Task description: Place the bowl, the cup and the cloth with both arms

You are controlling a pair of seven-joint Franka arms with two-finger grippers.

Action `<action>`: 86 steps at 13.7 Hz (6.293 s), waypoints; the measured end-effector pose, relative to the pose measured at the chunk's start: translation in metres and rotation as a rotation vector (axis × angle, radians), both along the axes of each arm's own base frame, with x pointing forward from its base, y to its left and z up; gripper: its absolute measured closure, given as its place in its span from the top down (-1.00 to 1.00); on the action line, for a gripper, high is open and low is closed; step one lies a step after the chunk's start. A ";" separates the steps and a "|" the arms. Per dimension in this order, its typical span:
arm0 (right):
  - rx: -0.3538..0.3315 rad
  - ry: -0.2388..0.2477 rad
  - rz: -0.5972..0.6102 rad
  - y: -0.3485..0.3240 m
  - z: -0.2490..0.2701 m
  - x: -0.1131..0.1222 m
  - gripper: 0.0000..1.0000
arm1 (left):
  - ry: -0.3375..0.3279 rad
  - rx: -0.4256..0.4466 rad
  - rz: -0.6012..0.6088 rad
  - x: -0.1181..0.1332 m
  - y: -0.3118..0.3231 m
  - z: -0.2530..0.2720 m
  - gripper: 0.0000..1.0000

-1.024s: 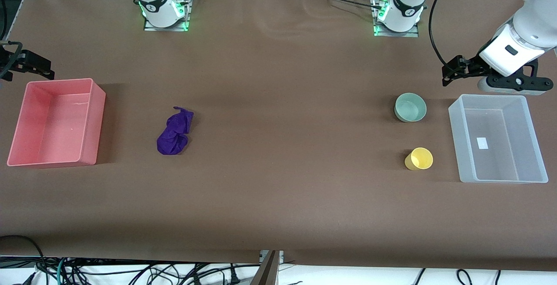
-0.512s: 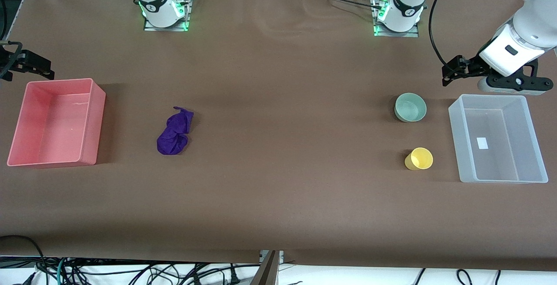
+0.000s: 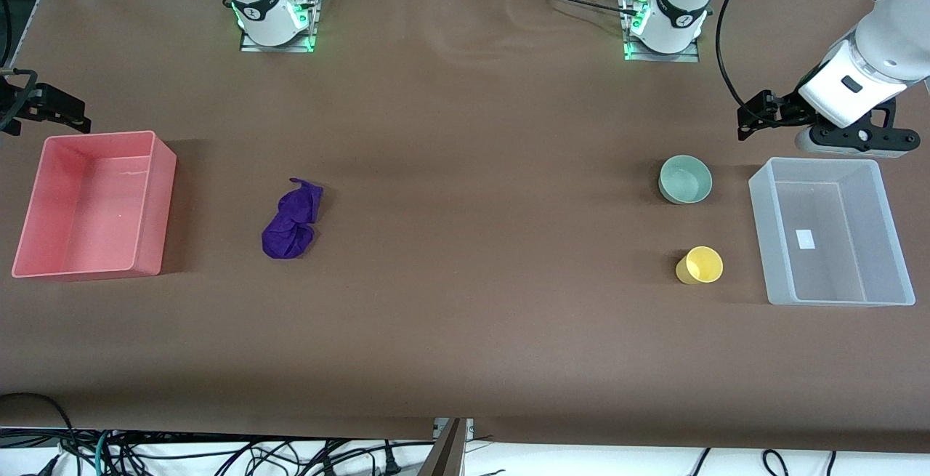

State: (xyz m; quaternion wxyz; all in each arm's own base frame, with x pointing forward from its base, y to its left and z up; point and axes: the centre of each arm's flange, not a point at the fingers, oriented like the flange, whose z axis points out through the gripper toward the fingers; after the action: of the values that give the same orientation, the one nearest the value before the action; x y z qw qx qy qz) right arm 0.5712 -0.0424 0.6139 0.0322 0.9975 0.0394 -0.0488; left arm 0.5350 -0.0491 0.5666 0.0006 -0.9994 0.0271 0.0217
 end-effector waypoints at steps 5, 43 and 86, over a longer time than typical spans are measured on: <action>0.000 0.000 0.000 0.000 0.000 0.000 1.00 | 0.007 0.001 0.000 -0.001 0.000 -0.001 1.00; 0.037 0.020 0.001 0.004 -0.013 0.007 1.00 | 0.017 0.001 0.005 -0.002 0.003 -0.002 1.00; 0.072 0.156 -0.154 0.069 -0.239 0.045 -0.86 | 0.213 -0.115 -0.661 0.039 0.117 -0.212 -0.94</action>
State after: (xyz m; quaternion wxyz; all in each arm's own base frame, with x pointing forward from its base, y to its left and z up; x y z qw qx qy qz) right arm 0.6167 0.0270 0.3753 -0.0106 0.9912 -0.0334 -0.1273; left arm 0.5738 0.0683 0.3548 -0.0514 -0.9270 0.3505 0.1230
